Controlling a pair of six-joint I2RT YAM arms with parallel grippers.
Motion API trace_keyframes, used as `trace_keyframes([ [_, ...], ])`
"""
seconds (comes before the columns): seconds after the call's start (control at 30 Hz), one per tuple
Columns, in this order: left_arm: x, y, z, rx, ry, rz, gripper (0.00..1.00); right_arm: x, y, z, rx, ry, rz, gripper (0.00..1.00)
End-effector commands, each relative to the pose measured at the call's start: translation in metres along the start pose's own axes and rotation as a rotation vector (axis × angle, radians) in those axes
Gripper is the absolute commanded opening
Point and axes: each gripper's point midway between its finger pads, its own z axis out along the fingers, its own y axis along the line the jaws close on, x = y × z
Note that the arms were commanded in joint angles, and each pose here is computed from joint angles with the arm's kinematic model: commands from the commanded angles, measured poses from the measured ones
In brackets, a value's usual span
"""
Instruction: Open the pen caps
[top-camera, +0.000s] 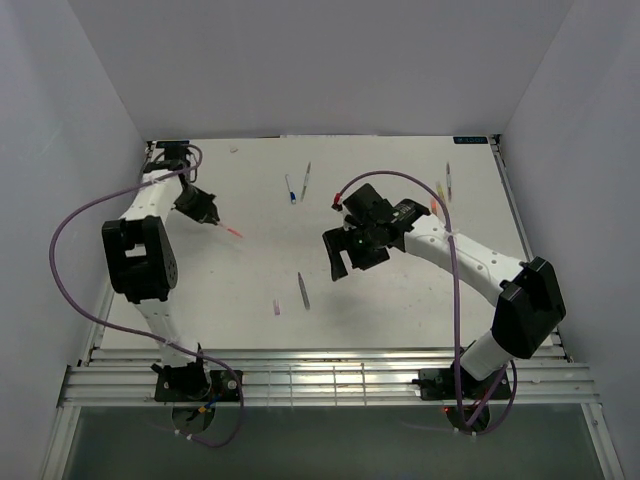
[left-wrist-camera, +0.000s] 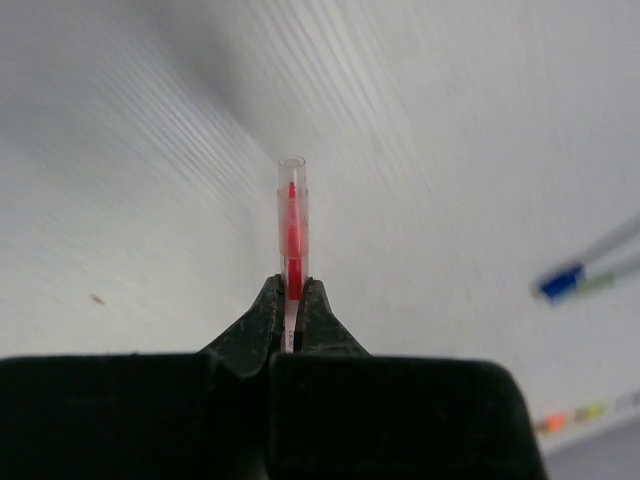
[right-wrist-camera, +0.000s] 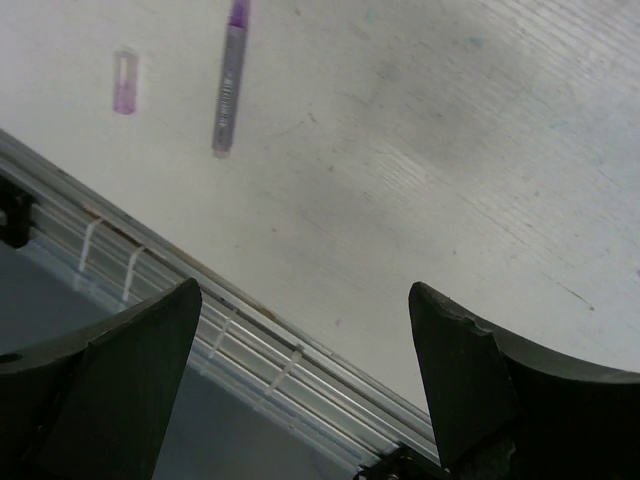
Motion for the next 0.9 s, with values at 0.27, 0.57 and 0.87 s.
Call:
trace_keyframes([
  [0.27,0.209,-0.055,-0.122,0.608,0.304,0.468,0.00,-0.045,0.078,-0.047,-0.549,-0.166,-0.008,0.90],
  [0.57,0.273,-0.049,-0.154,0.763,0.324,0.548,0.00,-0.060,0.087,-0.049,-0.703,-0.232,0.101,1.00],
  [0.87,0.303,-0.054,-0.168,0.829,0.363,0.581,0.00,-0.061,0.084,-0.032,-0.735,-0.222,0.182,0.91],
])
